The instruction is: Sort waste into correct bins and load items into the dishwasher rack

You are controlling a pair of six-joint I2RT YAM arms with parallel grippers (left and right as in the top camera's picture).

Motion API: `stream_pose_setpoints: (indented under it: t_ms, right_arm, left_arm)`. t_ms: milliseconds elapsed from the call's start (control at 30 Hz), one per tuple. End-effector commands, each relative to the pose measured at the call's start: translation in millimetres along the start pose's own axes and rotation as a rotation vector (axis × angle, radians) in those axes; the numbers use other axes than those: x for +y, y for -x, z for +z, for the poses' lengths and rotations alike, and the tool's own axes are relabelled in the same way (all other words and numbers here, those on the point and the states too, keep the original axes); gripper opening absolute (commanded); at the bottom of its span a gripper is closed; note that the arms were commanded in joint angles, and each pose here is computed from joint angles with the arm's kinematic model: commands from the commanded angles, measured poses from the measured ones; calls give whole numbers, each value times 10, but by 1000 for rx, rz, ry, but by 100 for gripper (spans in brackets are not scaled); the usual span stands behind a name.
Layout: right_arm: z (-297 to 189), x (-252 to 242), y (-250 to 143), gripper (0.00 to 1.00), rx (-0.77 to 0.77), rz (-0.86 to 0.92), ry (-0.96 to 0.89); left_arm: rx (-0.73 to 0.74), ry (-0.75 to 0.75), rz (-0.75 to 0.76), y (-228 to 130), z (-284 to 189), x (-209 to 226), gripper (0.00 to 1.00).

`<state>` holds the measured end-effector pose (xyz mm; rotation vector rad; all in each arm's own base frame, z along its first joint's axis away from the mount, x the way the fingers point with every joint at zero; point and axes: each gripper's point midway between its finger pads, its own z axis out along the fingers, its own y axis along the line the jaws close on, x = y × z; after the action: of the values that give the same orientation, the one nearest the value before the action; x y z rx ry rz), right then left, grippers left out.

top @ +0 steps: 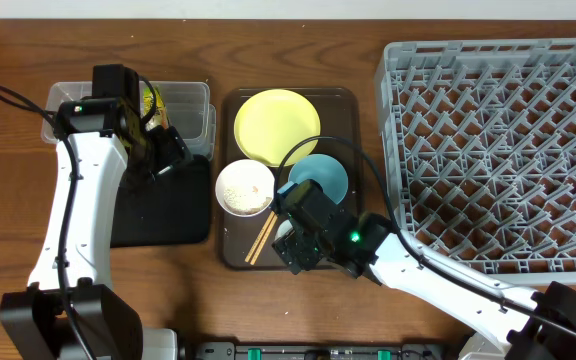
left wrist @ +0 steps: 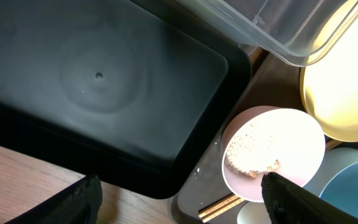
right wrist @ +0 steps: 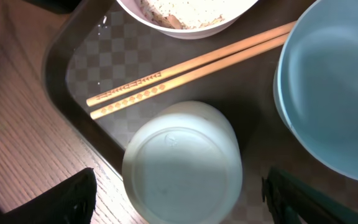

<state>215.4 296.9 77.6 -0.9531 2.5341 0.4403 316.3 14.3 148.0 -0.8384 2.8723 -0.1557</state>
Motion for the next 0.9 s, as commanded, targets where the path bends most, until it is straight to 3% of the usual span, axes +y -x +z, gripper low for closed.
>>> stream_pose_setpoints:
  t_ms: [0, 200, 400, 500, 867]
  right_arm:
    - [52, 31, -41, 85, 13, 1, 0]
    - [217, 56, -130, 83, 59, 14, 19]
    - [183, 82, 10, 61, 2, 71, 30]
    - [86, 83, 78, 56, -25, 143, 44]
    - [-275, 81, 278, 57, 24, 585, 419]
  left_arm:
    - [-1, 7, -13, -3, -5, 26, 84]
    - [-1, 7, -13, -2, -5, 27, 85]
    - [-1, 7, -13, -2, -5, 27, 84]
    - [-1, 7, -13, -3, -5, 28, 85]
    - [-1, 7, -13, -3, -5, 28, 84]
